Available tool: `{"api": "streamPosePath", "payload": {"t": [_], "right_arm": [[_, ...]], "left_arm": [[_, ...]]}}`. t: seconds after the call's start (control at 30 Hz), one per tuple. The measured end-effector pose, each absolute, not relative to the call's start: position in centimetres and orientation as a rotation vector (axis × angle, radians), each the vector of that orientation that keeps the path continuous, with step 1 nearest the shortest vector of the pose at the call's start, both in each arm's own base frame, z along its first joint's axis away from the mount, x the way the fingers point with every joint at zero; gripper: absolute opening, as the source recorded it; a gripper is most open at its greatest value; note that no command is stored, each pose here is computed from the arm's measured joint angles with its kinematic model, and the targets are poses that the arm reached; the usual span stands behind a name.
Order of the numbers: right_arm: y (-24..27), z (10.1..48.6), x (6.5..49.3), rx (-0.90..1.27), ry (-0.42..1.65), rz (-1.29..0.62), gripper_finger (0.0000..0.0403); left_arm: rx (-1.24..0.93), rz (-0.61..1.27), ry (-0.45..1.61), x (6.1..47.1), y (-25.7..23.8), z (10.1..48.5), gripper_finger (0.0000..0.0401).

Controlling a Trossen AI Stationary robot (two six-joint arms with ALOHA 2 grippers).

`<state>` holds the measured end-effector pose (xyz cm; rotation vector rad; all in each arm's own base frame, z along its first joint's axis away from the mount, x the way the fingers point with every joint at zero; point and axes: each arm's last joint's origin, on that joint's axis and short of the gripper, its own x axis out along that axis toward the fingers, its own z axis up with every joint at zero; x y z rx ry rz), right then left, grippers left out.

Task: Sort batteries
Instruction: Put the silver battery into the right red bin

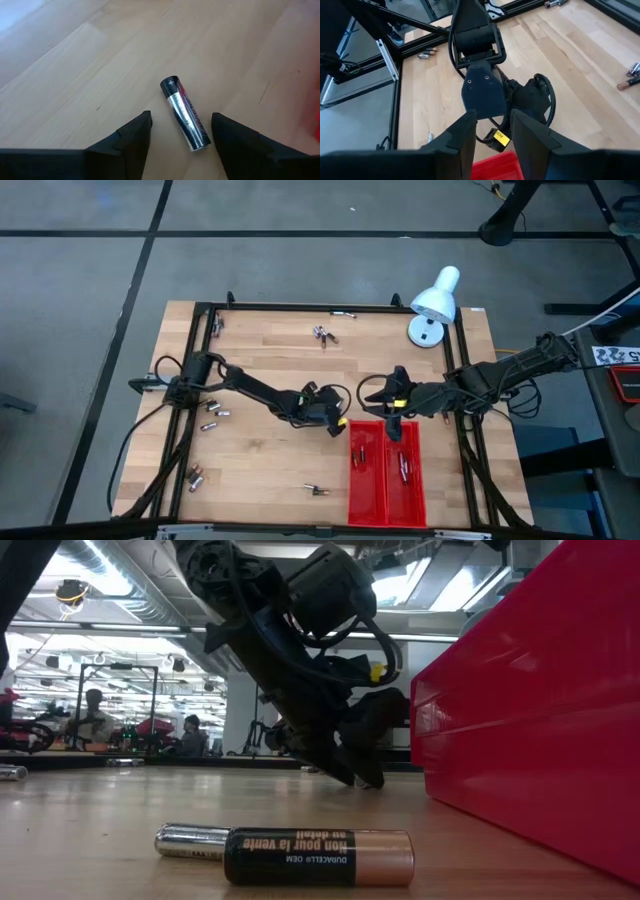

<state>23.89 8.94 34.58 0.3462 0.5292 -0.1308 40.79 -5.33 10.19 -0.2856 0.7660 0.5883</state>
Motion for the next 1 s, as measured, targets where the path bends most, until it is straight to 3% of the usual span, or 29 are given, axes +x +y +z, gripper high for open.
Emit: {"api": "streamPosePath", "payload": {"t": [0.33, 0.47, 0.57, 0.83, 1.0], "right_arm": [[8.96, 34.68, 23.95, 0.309, 0.520, -0.117, 0.0124], [8.93, 34.71, 23.97, 0.286, 0.514, -0.121, 0.0124], [8.92, 34.73, 23.98, 0.283, 0.510, -0.126, 0.0124], [8.92, 34.72, 23.98, 0.283, 0.510, -0.126, 0.0124], [8.92, 34.72, 23.98, 0.283, 0.511, -0.126, 0.0124]], "left_arm": [[-0.421, 0.564, 0.849, 40.42, -4.71, 9.86, 0.0081], [-0.479, 0.542, 0.885, 40.32, -4.49, 9.75, 0.0055], [-0.486, 0.535, 0.894, 40.21, -4.60, 9.64, 0.0054], [-0.487, 0.516, 0.892, 40.18, -5.15, 9.64, 0.0115], [-0.497, 0.501, 0.900, 40.19, -5.21, 9.64, 0.0126]]}}
